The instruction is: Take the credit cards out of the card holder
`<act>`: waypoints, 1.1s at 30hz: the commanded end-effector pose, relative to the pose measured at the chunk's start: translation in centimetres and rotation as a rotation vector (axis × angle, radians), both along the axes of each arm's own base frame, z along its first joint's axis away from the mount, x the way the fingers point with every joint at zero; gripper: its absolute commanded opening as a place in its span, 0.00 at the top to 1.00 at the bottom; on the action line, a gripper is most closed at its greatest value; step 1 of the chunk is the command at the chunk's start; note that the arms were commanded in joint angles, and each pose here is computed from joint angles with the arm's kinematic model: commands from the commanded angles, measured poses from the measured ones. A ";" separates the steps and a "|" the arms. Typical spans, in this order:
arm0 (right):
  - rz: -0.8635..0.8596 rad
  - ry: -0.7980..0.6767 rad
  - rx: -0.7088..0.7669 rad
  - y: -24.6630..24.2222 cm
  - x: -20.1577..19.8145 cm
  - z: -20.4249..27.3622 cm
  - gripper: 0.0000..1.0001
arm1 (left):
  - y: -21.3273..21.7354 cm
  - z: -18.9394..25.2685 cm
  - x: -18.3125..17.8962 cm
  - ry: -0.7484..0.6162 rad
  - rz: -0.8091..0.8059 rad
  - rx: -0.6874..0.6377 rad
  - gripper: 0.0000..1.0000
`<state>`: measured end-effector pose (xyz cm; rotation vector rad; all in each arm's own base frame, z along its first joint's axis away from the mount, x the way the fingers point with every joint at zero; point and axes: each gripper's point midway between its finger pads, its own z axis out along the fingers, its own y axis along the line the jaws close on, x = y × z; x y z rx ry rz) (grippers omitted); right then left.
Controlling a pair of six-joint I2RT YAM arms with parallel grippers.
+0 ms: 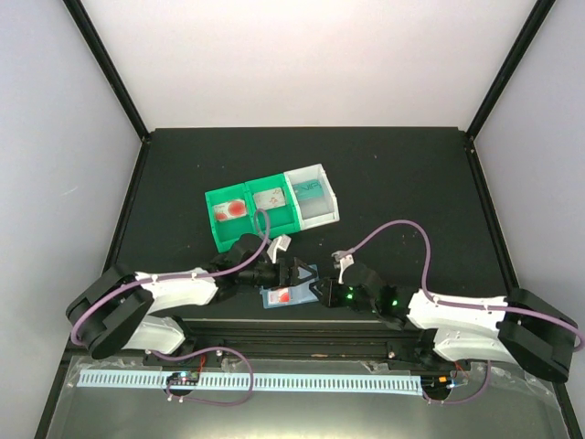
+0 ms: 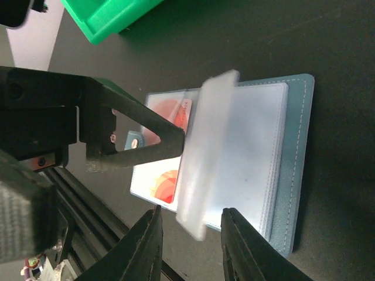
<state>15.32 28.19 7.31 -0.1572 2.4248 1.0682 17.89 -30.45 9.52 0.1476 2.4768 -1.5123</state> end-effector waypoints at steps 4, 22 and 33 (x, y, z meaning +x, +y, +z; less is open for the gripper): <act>-0.019 -0.053 -0.002 -0.8 0.2 0.7 0.70 | -0.2 1.8 0.7 -0.088 0.001 0.009 0.02; 0.087 -0.010 0.063 3.4 0.1 1.5 0.70 | 7.5 -0.6 2.1 -0.128 0.197 0.322 0.44; 0.120 0.028 0.054 6.7 1.0 0.7 0.71 | 10.7 -3.2 1.7 -0.079 0.259 0.391 0.98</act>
